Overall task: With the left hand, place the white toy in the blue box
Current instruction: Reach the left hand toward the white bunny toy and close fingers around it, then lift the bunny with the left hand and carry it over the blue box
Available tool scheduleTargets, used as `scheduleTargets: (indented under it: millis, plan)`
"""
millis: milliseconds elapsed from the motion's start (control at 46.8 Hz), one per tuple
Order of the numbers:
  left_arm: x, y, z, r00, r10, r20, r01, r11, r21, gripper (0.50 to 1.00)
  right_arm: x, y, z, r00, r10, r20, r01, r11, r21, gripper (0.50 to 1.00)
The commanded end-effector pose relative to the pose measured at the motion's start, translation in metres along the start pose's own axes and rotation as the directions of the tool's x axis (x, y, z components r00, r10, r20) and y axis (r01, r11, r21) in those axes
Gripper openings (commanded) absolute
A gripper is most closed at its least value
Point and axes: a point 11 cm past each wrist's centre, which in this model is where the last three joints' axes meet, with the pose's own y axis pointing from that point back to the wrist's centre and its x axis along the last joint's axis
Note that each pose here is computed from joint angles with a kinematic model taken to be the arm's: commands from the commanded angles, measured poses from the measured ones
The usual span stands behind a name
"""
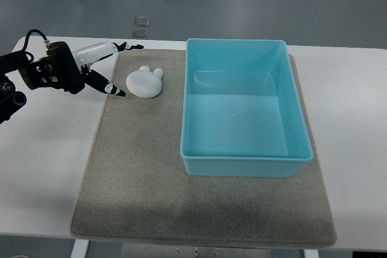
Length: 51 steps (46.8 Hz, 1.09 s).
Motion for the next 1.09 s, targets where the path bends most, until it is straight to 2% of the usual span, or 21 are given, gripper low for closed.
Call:
scheduleTargets:
  millis: [0,171,364,513,706,984,1070]
  plan:
    - [-0.005,-0.007,0.005,1.000,-0.011,0.014,0.011,1.000,-0.010,0.943,0.000,0.000,0.000,1.000,-0.001,0.000,0.001,1.000,0.000,0.936]
    - [-0.011,-0.015,0.007,0.993,-0.020,0.114,0.021,1.000,-0.005,0.941,0.000,0.000,0.000,1.000,-0.001,0.000,0.001,1.000,0.000,0.936]
    - [-0.017,-0.022,0.005,0.989,-0.030,0.145,0.029,1.000,0.005,0.939,0.000,0.000,0.000,1.000,-0.001,0.000,0.001,1.000,0.000,0.936]
    - [-0.023,-0.028,0.004,0.986,-0.044,0.159,0.042,0.999,0.014,0.902,0.000,0.000,0.000,1.000,0.000,0.000,0.000,1.000,0.000,0.936]
    - [-0.030,-0.033,-0.001,0.984,-0.049,0.170,0.044,0.999,0.032,0.891,0.000,0.000,0.000,1.000,-0.001,0.000,0.001,1.000,0.000,0.936]
    - [-0.047,-0.041,-0.006,0.976,-0.078,0.203,0.069,0.996,0.051,0.851,0.000,0.000,0.000,1.000,-0.001,0.000,0.001,1.000,0.000,0.936]
    - [-0.049,-0.043,-0.004,0.972,-0.074,0.225,0.066,0.997,0.045,0.821,0.000,0.000,0.000,1.000,-0.001,0.000,0.001,1.000,0.000,0.936]
